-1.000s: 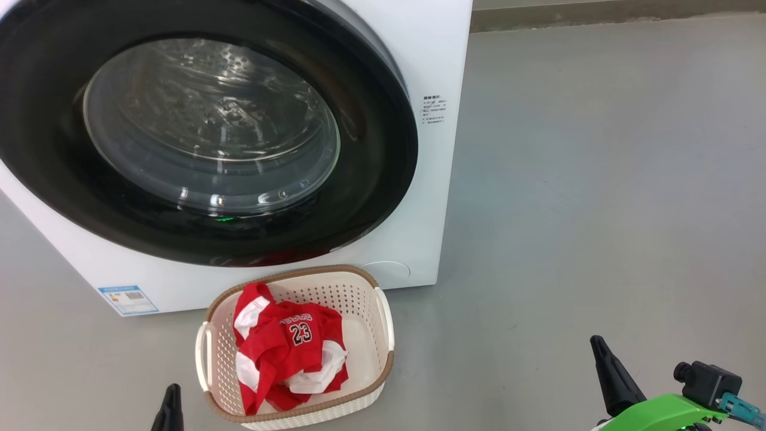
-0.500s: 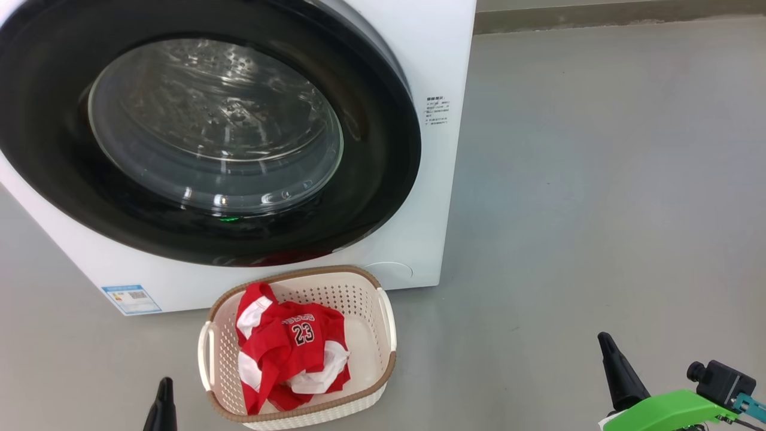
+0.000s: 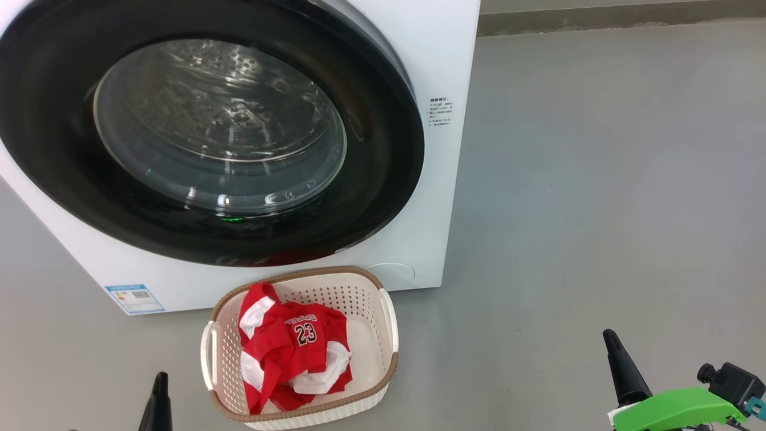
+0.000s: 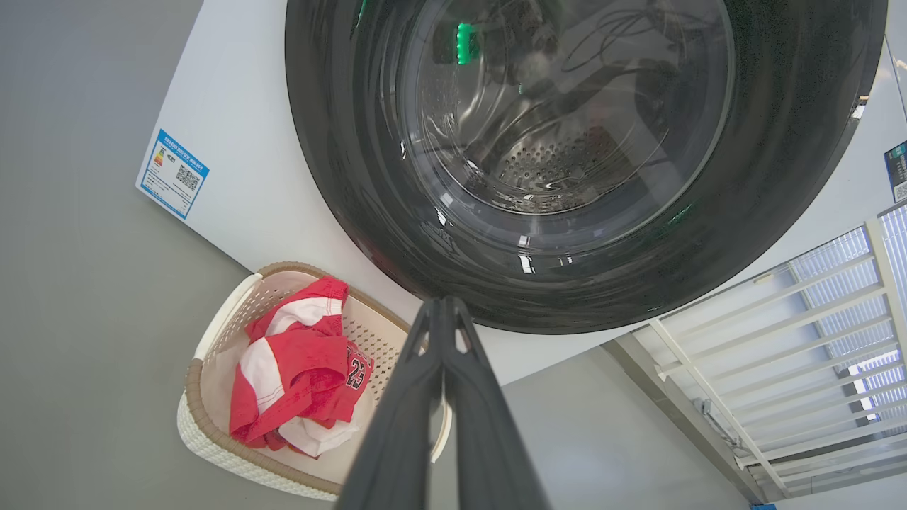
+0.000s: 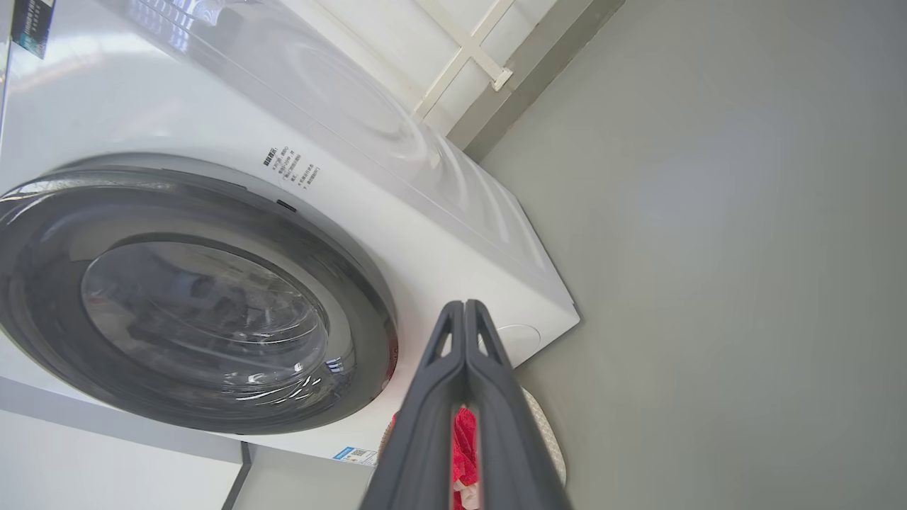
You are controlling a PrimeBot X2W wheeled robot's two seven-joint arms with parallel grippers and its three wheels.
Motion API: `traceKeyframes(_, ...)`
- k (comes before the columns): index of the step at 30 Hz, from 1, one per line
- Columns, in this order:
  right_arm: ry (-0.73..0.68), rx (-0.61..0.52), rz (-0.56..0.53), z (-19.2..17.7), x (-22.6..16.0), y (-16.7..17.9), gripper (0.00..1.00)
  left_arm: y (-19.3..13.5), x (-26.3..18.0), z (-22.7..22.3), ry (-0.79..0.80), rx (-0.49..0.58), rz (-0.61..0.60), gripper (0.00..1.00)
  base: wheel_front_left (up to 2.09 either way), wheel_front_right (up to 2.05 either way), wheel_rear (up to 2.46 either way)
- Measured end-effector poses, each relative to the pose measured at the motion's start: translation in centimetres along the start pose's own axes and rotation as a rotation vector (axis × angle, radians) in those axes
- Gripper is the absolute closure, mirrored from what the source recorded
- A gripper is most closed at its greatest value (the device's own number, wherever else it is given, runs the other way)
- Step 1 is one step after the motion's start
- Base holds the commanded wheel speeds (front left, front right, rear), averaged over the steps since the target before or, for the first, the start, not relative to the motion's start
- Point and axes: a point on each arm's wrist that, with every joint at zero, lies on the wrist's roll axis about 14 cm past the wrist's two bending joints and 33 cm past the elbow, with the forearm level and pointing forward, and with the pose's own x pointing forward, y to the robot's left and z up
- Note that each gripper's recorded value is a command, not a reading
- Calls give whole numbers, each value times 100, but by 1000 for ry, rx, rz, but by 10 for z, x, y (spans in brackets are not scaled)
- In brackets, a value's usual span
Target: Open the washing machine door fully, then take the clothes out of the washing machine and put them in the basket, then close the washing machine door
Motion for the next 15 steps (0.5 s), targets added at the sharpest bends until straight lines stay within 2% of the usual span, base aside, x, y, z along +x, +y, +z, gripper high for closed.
traceKeyframes(15,-2,165,2,4,3,3,100,-4,6,9,-12,-149,-8,100,0,0,0)
